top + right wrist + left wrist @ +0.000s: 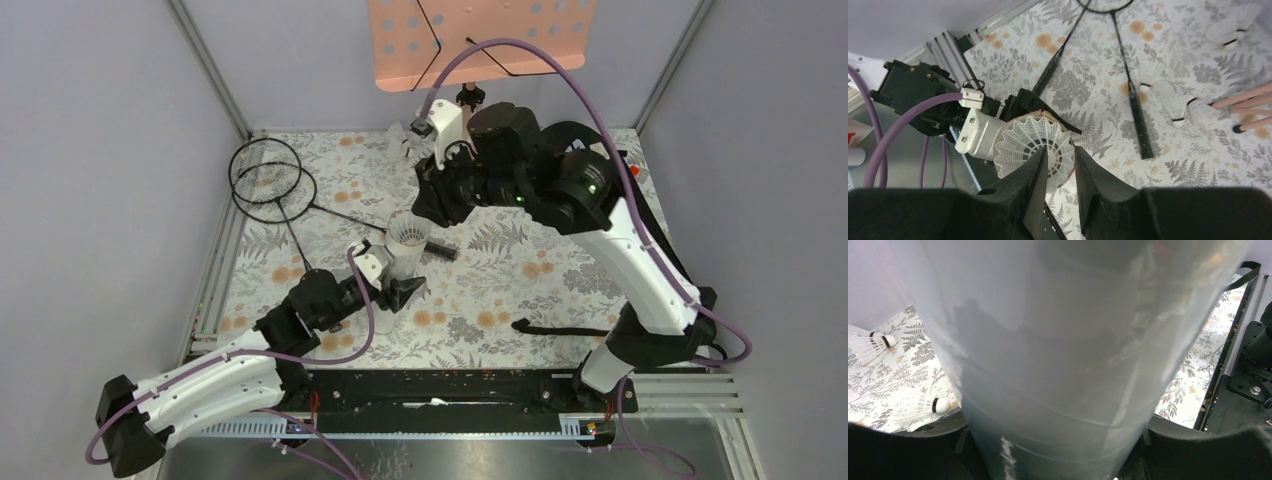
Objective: Pack up the badminton gear
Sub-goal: Place the shuttlecock at the shuttle tube.
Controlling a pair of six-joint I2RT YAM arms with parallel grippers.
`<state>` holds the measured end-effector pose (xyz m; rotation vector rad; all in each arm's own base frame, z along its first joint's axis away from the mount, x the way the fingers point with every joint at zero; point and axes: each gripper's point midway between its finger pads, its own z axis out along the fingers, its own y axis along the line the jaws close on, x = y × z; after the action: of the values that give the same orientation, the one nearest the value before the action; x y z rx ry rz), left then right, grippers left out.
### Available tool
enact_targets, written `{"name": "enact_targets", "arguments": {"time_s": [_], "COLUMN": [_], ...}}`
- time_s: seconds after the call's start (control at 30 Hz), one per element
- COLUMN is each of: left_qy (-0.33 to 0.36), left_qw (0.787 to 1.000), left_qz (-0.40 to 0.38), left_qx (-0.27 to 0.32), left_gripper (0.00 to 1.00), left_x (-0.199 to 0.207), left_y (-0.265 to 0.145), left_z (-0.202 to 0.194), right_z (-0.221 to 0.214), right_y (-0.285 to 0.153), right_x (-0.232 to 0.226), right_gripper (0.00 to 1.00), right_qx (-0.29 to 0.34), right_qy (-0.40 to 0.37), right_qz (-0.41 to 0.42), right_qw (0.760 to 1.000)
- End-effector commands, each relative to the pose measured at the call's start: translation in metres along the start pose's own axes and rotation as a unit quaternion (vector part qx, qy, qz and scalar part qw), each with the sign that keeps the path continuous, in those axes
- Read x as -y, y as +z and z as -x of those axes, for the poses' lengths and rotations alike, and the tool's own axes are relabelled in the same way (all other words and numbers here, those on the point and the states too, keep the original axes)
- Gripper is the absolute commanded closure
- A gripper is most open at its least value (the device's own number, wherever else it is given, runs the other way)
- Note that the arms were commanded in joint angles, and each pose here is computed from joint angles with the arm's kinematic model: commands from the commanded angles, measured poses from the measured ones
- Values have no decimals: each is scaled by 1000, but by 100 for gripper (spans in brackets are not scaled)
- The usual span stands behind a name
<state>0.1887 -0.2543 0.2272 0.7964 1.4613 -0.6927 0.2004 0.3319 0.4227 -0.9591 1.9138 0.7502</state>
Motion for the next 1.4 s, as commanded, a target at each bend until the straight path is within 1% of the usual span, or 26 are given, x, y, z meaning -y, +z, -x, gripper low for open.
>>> {"name": "enact_targets", "arguments": {"time_s": [0.0,0.13,0.27,0.33,0.43,0.5,0.6,0.63,0.7,0.77,0.83,1.0,1.1,1.17,1.27,1.37], "left_qy": [-11,-11,-13,-13,-13,-14,-15,-15,-16,-19,-20,-21,-22,-23,-41,-60], "left_qw": [999,999,999,999,999,1000,1000,1000,1000,1000,1000,1000,1000,999,994,982], "left_qz": [-20,-18,-17,-16,-7,-5,0,1,2,3,5,10,16,37,98,176], "left_qx": [-34,-33,-29,-29,-28,-26,-24,-23,-21,-22,-20,-14,-8,-5,1,6], "left_gripper": [52,52,52,52,52,52,52,52,52,52,52,52,52,52,51,51], "left_x": [9,8,8,8,5,4,3,2,2,2,1,0,-2,-10,-30,-55], "left_y": [-4,-4,-4,-5,-5,-5,-5,-5,-5,-5,-6,-9,-12,-15,-20,-30], "left_z": [-23,-22,-21,-21,-21,-20,-19,-18,-18,-18,-17,-15,-12,-11,-9,-7], "right_z": [-31,-52,-66,-67,-61,-67,-75,-74,-62,-44,-25,31,52,48,31,2], "right_y": [19,40,56,59,53,49,47,47,46,41,33,-8,-32,-40,-43,-32], "right_x": [-12,-12,-16,-19,-25,-35,-48,-50,-44,-36,-29,-12,0,8,25,48], "right_gripper": [68,71,71,72,74,74,71,70,69,62,59,49,36,26,2,0], "right_qx": [-84,-139,-170,-174,-168,-180,-191,-188,-165,-130,-89,35,92,102,106,116], "right_qy": [-11,-18,-37,-44,-65,-87,-112,-113,-114,-116,-116,-109,-100,-99,-95,-69], "right_qz": [32,24,32,37,47,70,102,104,81,51,21,-45,-83,-105,-144,-196], "right_qw": [996,990,984,983,982,977,970,970,976,983,989,992,987,984,979,971]}}
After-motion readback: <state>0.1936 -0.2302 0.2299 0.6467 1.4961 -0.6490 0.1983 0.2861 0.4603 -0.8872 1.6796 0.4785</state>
